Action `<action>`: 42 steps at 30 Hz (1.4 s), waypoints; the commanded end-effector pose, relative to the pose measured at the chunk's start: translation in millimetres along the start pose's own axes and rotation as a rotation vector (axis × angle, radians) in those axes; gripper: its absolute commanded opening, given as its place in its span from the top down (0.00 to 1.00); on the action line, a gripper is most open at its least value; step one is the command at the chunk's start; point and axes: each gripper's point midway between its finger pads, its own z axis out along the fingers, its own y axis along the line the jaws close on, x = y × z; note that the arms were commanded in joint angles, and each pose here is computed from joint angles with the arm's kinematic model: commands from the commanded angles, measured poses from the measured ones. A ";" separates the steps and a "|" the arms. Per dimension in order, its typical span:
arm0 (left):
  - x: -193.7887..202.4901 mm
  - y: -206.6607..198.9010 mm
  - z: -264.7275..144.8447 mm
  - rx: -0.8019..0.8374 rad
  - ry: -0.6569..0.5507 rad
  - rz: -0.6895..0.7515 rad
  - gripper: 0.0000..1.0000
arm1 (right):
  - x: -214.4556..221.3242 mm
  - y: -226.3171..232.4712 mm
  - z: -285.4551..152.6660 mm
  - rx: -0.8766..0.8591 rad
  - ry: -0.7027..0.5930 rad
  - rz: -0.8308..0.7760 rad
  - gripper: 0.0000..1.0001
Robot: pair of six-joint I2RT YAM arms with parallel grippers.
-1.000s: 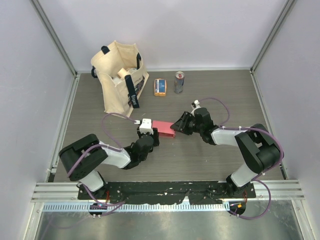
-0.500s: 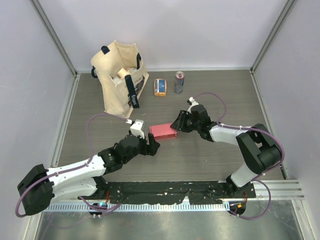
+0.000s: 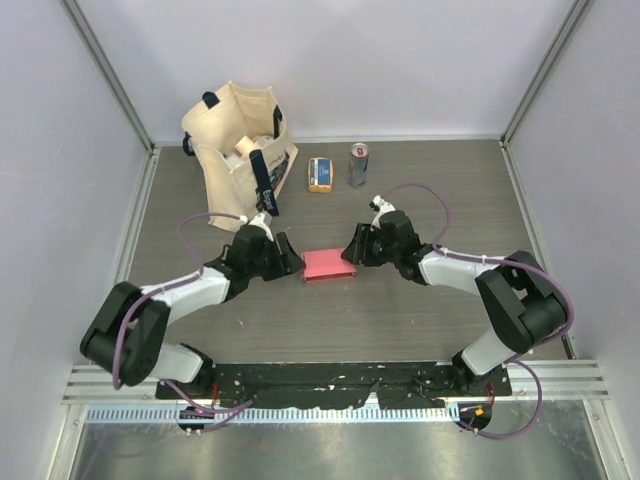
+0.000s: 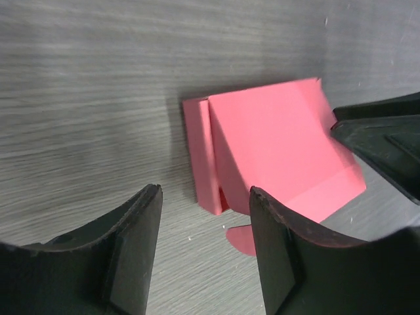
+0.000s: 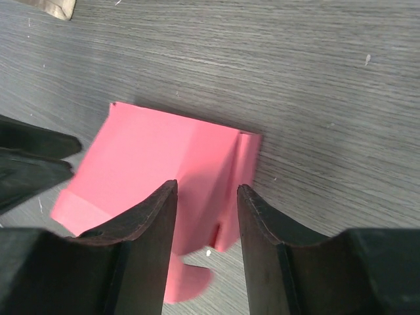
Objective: Fold the paper box
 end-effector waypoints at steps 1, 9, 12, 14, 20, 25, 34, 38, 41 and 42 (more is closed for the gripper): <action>6.9 -35.7 21.4 0.194 0.077 -0.024 0.43 | -15.1 9.1 -7.1 0.001 -0.052 -0.094 0.52; 30.2 -4.8 31.7 0.129 0.092 -0.031 0.59 | -6.2 0.9 -8.5 0.023 -0.043 -0.108 0.49; 37.2 4.2 35.6 0.105 0.108 -0.030 0.62 | -4.9 -7.4 -10.3 0.039 -0.039 -0.089 0.48; 42.1 10.1 37.4 0.091 0.114 -0.030 0.63 | -5.3 -9.2 -15.5 0.008 -0.042 -0.069 0.46; 46.0 17.7 36.7 0.069 0.113 -0.023 0.66 | 0.5 -15.0 -17.0 -0.030 -0.020 -0.050 0.44; 43.7 15.8 35.7 0.073 0.106 -0.020 0.66 | 8.7 -14.2 -8.1 -0.069 -0.008 -0.011 0.56; 30.7 -2.2 25.8 0.128 0.080 -0.026 0.40 | 22.1 -38.7 -5.9 -0.014 0.001 0.046 0.82; 23.2 -9.4 22.6 0.172 0.083 -0.081 0.31 | 29.0 -49.8 -4.7 -0.013 0.011 0.079 0.85; 19.9 -20.1 25.5 0.227 0.099 -0.129 0.30 | 30.8 -54.3 -3.5 -0.013 0.018 0.105 0.87; 19.5 -23.2 26.0 0.242 0.105 -0.137 0.30 | 31.4 -56.1 -3.0 -0.011 0.020 0.112 0.88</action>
